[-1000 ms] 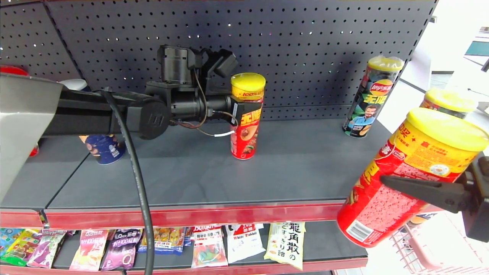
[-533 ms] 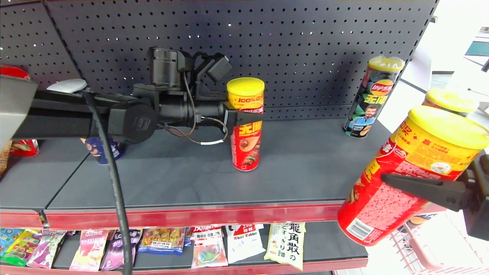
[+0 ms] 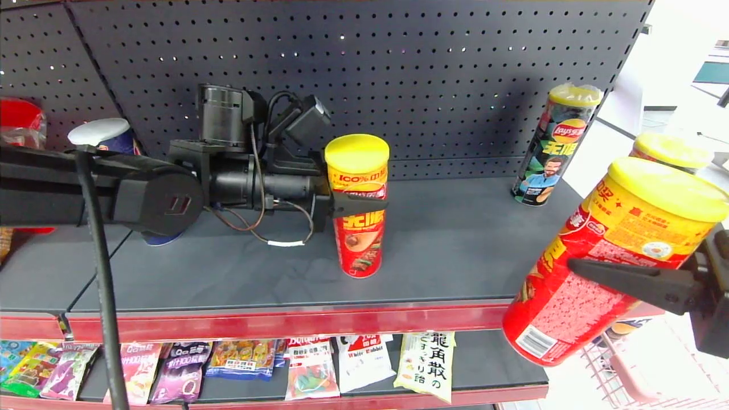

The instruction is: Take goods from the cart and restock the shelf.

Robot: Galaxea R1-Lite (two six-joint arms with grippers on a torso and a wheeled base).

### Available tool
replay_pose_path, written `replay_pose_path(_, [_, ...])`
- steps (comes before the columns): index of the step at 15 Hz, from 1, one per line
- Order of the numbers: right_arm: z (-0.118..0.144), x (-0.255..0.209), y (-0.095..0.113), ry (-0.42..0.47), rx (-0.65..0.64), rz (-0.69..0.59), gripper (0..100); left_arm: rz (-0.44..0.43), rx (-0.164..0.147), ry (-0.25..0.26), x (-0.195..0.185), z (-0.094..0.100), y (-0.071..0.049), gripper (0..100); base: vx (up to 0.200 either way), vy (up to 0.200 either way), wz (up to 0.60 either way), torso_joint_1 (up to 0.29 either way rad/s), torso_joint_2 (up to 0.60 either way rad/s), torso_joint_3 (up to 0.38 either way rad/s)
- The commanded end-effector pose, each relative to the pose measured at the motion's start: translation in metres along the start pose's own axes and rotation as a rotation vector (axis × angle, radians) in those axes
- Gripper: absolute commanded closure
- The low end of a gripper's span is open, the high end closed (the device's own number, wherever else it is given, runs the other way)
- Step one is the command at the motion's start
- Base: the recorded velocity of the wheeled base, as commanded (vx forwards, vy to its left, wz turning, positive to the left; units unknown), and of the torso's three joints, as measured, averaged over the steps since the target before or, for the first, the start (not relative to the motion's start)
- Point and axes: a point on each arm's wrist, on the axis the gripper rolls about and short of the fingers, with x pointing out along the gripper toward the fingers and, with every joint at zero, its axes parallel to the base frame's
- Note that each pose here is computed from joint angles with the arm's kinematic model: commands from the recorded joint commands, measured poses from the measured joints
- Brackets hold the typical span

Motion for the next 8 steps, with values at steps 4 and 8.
replay_pose_path(4, [-0.0006, 0.0003, 0.0, 0.002, 0.002, 0.001, 100, -0.069, -0.011, -0.015, -0.0046, 0.0, -0.0061, 100, 0.0, 0.0, 0.0, 0.0, 0.0, 0.0])
replay_pose_path(8, [-0.0026, 0.0009, 0.0, 0.009, 0.005, 0.002, 100, -0.091, -0.032, -0.009, -0.0059, -0.0055, -0.0099, 100, 0.0, 0.0, 0.0, 0.0, 0.0, 0.0])
